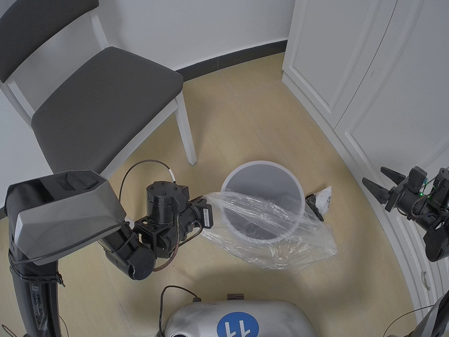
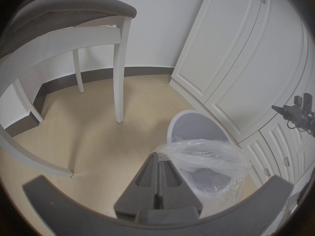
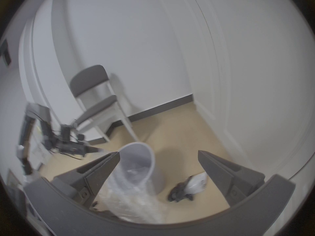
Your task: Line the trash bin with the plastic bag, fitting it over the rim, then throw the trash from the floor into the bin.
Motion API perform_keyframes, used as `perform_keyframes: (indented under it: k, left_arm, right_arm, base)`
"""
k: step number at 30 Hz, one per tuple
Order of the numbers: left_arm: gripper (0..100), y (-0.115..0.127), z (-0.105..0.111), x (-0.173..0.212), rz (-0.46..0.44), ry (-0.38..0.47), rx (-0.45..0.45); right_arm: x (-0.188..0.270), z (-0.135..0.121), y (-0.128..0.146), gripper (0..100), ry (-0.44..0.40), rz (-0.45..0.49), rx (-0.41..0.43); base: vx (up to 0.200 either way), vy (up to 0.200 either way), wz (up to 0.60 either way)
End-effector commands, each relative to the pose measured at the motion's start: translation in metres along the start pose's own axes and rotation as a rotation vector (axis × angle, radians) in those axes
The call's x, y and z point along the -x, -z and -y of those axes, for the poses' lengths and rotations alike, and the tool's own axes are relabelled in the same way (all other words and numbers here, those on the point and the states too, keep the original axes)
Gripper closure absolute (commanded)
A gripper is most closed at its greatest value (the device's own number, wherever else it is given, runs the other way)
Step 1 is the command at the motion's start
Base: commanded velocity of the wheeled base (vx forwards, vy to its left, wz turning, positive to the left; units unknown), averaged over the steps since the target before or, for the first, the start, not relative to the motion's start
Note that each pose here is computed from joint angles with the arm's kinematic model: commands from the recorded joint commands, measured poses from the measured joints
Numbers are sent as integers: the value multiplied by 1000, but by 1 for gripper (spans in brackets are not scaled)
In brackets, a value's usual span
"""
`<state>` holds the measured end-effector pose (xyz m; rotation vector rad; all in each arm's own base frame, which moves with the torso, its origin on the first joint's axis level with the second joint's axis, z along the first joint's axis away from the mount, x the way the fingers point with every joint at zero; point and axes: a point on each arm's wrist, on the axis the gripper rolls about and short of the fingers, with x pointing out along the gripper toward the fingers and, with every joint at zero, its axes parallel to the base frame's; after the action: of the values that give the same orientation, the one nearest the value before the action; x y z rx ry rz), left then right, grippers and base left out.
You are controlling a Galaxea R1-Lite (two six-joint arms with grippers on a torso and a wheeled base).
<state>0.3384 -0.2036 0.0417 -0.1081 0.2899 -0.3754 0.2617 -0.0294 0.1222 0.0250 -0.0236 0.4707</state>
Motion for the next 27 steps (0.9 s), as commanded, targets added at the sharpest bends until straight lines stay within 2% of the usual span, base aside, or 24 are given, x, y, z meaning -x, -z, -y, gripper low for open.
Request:
perform_keyframes:
  k: [1, 2, 3, 5, 6, 7, 9, 10, 11, 14, 15, 20, 22, 27]
  left_arm:
    - [100, -3, 5, 18, 31, 23, 1]
    - [100, -3, 5, 18, 31, 23, 1]
    - [100, -1, 6, 19, 33, 28, 0]
    - [100, -1, 7, 20, 34, 30, 0]
    - [100, 2, 9, 20, 33, 38, -2]
    - [100, 3, 10, 19, 34, 40, -2]
    - [100, 5, 10, 17, 31, 40, -3]
    - [100, 5, 10, 16, 31, 40, -3]
    - [100, 7, 9, 14, 30, 38, -3]
    - [100, 9, 8, 12, 26, 34, -3]
    - [0, 11, 7, 10, 22, 30, -1]
    - [0, 20, 5, 9, 19, 23, -3]
    - [0, 20, 5, 9, 20, 19, -3]
    - [0, 22, 3, 12, 19, 6, -10]
  right_arm:
    - [-62, -33, -1, 0, 231, 66, 135]
    - [-63, -35, -1, 0, 236, 68, 134]
    - [-78, -54, -3, 0, 265, 93, 131]
    - [-80, -56, -3, 0, 265, 95, 130]
    - [-90, -88, -4, 0, 218, 109, 129]
    - [-91, -93, -4, 0, 203, 99, 128]
    - [-93, -112, 0, 0, 149, 20, 119]
    - [-93, -113, 0, 0, 146, 15, 118]
    - [-98, -126, 1, 0, 121, -51, 114]
    - [-106, -139, 1, 0, 90, -102, 107]
    - [-113, -144, 2, 0, 73, -137, 108]
    - [-122, -158, 16, 0, 52, -257, 119]
    - [-124, -160, 19, 0, 49, -270, 121]
    - [-140, -170, 49, 0, 22, -369, 151]
  base:
    - [0, 0, 0]
    - [0, 0, 0]
    - [0, 0, 0]
    - [0, 0, 0]
    - [0, 0, 0]
    - [0, 0, 0]
    - [0, 0, 0]
    - [0, 0, 0]
    - [0, 0, 0]
    - [0, 0, 0]
    - [0, 0, 0]
    - [0, 0, 0]
    - [0, 0, 0]
    - [0, 0, 0]
